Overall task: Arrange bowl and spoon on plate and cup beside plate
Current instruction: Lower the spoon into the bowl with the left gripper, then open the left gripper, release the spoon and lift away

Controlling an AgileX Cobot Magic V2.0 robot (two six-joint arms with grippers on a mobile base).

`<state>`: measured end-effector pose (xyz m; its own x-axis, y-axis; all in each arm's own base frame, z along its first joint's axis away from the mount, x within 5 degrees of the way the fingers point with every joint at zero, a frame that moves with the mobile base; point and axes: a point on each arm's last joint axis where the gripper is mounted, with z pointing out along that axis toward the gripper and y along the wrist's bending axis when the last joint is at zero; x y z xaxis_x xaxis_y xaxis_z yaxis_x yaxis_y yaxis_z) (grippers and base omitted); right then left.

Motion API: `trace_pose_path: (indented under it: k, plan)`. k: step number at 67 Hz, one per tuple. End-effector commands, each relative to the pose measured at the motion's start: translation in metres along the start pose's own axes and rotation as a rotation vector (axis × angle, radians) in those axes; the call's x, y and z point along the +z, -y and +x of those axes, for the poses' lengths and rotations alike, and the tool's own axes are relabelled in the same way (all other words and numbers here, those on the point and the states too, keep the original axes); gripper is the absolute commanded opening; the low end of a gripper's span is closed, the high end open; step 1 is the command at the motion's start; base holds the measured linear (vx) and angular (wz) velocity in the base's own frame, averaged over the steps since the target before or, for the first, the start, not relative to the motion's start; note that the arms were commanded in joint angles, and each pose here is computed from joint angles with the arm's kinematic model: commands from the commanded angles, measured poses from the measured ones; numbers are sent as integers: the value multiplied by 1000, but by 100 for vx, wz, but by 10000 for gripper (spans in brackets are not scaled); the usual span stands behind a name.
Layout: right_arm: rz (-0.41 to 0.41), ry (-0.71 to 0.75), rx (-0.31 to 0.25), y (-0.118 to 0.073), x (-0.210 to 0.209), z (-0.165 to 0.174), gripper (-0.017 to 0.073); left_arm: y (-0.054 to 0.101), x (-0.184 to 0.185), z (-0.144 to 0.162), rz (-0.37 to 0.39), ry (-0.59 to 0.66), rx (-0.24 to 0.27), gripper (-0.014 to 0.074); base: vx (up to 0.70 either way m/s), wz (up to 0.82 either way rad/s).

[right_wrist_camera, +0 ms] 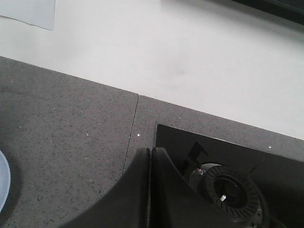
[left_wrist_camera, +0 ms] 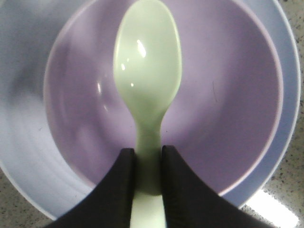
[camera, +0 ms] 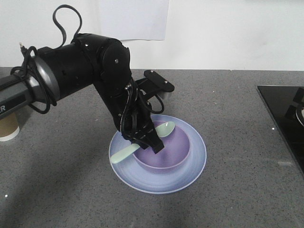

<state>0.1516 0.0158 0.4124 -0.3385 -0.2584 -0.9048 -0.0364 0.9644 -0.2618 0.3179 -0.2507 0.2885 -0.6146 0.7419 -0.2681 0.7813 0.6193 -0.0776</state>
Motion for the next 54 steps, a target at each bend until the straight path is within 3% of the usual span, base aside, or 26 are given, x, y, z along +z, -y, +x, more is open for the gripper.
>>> trace_pose_path:
  k: [1, 19, 41, 54]
  plan:
    - [1, 93, -10, 2, -5, -12, -6, 9, -32, 1, 4, 74, 5, 32, 0, 0]
    - [1, 94, -8, 2, -5, -12, -6, 10, -33, 1, 5, 78, 5, 61, 0, 0]
    - [0, 95, -5, 2, -5, -12, -6, 10, -33, 1, 5, 78, -3, 207, 0, 0]
    - [0, 93, -4, 2, -5, -12, -6, 10, -33, 1, 3, 78, -1, 234, 0, 0]
